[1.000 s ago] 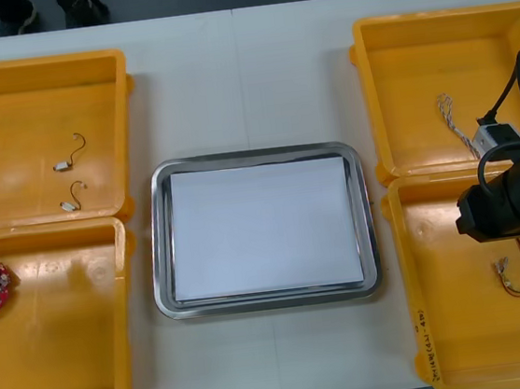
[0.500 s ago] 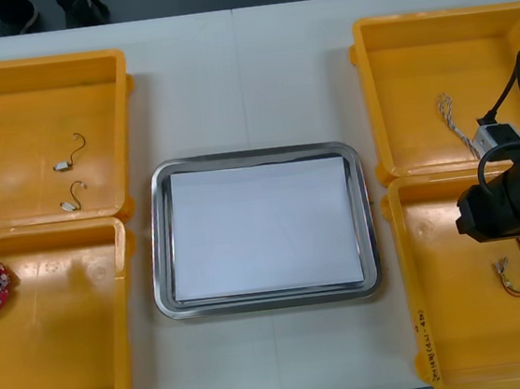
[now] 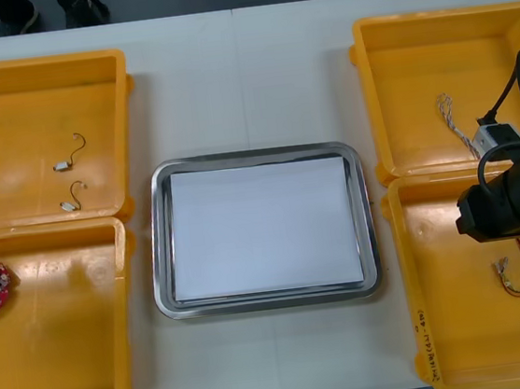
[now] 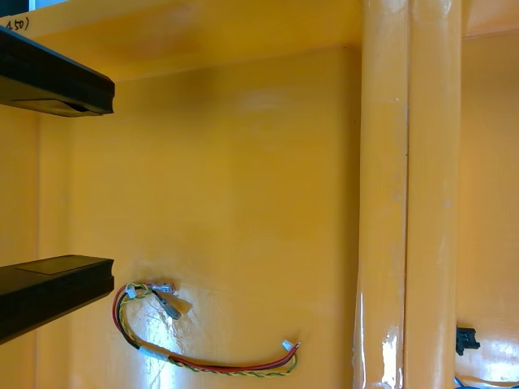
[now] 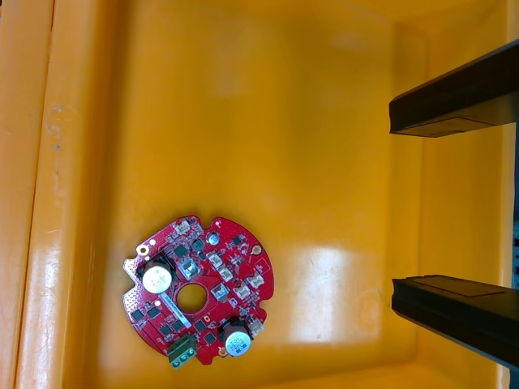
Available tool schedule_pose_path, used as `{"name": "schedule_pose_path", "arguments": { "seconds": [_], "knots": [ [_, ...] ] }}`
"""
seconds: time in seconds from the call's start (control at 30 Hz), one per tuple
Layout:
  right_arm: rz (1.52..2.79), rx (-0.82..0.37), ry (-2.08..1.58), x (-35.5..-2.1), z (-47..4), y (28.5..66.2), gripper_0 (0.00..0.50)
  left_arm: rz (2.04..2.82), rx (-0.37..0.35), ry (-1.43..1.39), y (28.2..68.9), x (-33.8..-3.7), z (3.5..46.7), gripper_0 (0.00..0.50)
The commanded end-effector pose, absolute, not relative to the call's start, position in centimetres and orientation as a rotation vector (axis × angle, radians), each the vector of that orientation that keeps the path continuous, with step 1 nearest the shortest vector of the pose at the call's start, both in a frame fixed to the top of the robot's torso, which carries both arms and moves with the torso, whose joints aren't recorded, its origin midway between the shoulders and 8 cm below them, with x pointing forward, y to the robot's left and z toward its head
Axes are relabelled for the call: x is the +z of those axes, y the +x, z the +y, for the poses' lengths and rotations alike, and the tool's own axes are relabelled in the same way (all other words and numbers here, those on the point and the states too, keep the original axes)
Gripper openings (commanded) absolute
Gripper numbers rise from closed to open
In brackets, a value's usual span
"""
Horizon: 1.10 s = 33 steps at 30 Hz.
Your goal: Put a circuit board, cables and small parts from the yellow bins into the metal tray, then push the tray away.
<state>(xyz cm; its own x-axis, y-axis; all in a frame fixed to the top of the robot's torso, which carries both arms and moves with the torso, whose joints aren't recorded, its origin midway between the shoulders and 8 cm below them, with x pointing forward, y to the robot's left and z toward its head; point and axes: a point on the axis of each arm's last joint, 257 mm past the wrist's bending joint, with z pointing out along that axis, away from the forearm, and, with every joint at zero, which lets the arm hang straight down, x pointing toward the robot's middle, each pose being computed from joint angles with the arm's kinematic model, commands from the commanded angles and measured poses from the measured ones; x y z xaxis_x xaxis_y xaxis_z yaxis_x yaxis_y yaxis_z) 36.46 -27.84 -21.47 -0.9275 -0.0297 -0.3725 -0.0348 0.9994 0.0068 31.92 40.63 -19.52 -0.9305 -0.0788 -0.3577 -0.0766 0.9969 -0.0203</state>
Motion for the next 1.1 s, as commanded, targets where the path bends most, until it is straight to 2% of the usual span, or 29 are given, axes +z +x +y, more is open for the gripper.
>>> {"name": "schedule_pose_path", "arguments": {
  "seconds": [0.03, 1.1],
  "knots": [
    [2.719, 0.043, -0.002, -20.48, -27.78, 36.77, 0.5, 2.77, 0.05, -0.121, 31.29, -18.63, 41.69, 0.5],
    [2.719, 0.043, -0.002, -20.48, -27.78, 36.77, 0.5, 2.77, 0.05, -0.121, 31.29, -18.63, 41.69, 0.5]
  ]
}}
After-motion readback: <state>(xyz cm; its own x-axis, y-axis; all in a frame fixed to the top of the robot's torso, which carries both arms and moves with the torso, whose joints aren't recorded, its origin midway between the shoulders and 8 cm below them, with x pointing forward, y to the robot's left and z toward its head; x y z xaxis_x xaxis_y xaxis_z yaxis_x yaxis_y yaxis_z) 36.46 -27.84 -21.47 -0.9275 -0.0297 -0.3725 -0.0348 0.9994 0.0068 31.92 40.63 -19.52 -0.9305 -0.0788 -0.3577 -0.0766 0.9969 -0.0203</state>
